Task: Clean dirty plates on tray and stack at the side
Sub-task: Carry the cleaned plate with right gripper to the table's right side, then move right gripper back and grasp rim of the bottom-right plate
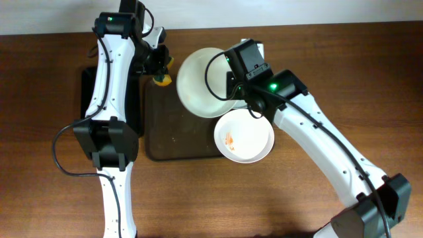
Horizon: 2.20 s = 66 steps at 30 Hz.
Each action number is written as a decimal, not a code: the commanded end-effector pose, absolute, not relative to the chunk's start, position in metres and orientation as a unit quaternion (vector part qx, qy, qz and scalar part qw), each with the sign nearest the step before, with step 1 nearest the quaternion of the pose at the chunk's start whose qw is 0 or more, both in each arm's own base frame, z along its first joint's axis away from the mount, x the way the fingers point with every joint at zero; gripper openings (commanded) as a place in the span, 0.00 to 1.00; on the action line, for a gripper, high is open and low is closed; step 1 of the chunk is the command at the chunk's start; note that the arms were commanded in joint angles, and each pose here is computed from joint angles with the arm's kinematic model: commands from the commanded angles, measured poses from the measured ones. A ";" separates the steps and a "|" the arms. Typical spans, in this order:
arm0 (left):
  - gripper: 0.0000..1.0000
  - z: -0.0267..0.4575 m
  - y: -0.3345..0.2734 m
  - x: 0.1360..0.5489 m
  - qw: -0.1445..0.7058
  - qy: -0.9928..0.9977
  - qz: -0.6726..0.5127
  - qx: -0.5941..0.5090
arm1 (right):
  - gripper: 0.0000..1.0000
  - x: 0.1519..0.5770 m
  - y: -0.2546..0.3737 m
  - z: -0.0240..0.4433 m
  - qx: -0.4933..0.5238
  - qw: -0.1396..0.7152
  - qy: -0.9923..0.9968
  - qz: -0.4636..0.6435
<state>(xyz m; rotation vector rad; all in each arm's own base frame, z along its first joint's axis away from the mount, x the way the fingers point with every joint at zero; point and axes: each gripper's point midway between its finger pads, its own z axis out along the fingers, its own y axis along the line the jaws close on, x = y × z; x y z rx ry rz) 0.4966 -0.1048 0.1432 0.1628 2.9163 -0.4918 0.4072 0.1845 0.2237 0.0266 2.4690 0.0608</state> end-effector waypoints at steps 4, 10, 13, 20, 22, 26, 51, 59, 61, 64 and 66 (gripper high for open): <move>0.01 0.155 -0.104 0.498 0.108 0.979 -0.163 0.065 | 0.04 0.401 0.156 0.254 0.020 0.413 0.896 -0.165; 0.01 0.155 -0.104 0.498 0.107 0.979 -0.163 0.065 | 0.04 0.374 0.181 0.307 0.011 0.521 0.807 -0.278; 0.01 0.155 -0.104 0.497 0.105 0.979 -0.163 0.064 | 0.04 0.357 0.192 0.331 0.015 0.563 0.764 -0.314; 0.01 0.155 -0.105 0.497 0.105 0.979 -0.163 0.065 | 0.04 0.355 0.198 0.330 0.015 0.567 0.768 -0.298; 0.01 0.155 -0.105 0.496 0.103 0.979 -0.163 0.065 | 0.04 0.362 0.194 0.316 0.004 0.531 0.811 -0.244; 0.01 0.153 -0.102 0.492 0.095 0.981 -0.155 0.062 | 0.04 0.379 0.130 0.305 0.057 0.428 0.900 -0.063; 0.01 0.153 -0.100 0.495 0.099 0.982 -0.150 0.063 | 0.04 0.383 -0.138 0.069 0.351 0.064 0.934 -0.031; 0.01 0.153 -0.100 0.495 0.100 0.982 -0.150 0.063 | 0.82 0.393 -0.104 0.085 0.313 0.061 0.946 0.064; 0.01 0.153 -0.100 0.495 0.100 0.982 -0.150 0.063 | 0.80 0.400 -0.075 0.108 0.279 0.075 0.950 0.115; 0.01 0.153 -0.101 0.496 0.101 0.981 -0.150 0.063 | 0.74 0.396 -0.023 0.122 0.228 0.058 0.957 0.167; 0.01 0.153 -0.101 0.496 0.101 0.981 -0.150 0.063 | 0.71 0.382 0.011 0.112 0.191 0.021 0.969 0.156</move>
